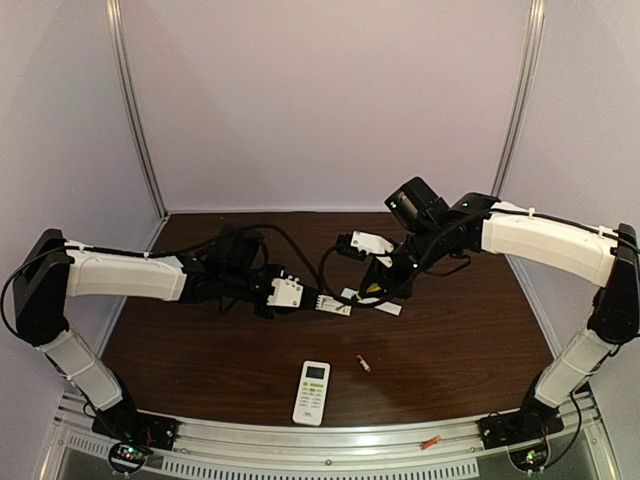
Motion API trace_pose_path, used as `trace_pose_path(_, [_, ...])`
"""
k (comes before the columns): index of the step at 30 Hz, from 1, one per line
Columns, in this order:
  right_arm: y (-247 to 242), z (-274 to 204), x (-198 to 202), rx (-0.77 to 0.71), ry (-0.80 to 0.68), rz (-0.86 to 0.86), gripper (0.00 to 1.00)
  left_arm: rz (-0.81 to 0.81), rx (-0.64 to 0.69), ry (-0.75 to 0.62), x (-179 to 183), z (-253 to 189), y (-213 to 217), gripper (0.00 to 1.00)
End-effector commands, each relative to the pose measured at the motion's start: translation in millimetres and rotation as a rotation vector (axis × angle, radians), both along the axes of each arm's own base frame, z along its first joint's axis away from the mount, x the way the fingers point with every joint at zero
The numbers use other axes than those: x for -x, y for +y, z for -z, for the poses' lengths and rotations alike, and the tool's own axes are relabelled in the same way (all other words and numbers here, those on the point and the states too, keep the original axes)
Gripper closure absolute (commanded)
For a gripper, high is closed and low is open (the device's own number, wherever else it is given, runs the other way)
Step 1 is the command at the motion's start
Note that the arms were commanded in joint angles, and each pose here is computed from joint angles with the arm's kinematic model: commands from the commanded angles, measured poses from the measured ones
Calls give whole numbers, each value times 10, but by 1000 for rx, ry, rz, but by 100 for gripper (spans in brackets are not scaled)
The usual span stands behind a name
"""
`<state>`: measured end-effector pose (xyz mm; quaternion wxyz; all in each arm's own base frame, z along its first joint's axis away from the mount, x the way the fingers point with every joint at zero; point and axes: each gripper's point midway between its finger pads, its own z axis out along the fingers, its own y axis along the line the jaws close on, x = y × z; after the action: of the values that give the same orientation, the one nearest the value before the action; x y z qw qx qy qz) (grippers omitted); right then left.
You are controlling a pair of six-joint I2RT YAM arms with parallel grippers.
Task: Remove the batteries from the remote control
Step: Remove the battery from the remote control without the battery cover, then place the remote control without batteries at the center of the board.
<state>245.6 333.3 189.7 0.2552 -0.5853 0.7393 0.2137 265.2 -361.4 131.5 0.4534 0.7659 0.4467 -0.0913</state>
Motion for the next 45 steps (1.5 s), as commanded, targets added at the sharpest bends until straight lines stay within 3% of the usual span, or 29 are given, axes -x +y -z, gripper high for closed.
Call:
trace_pose_path(1, [-55, 131, 24, 43, 29, 20, 100, -3, 113, -90, -154, -397, -128, 100])
trace_pose_path(30, [-79, -485, 19, -109, -34, 114, 100, -122, 71, 18, -141, -207, 50, 100])
trace_pose_path(39, [-241, -618, 98, -134, -47, 176, 100, -268, 99, 113, -261, -143, 228, 100])
trace_pose_path(45, [-363, -634, 36, -168, -70, 292, 100, -477, 135, 201, -497, -90, 463, 100])
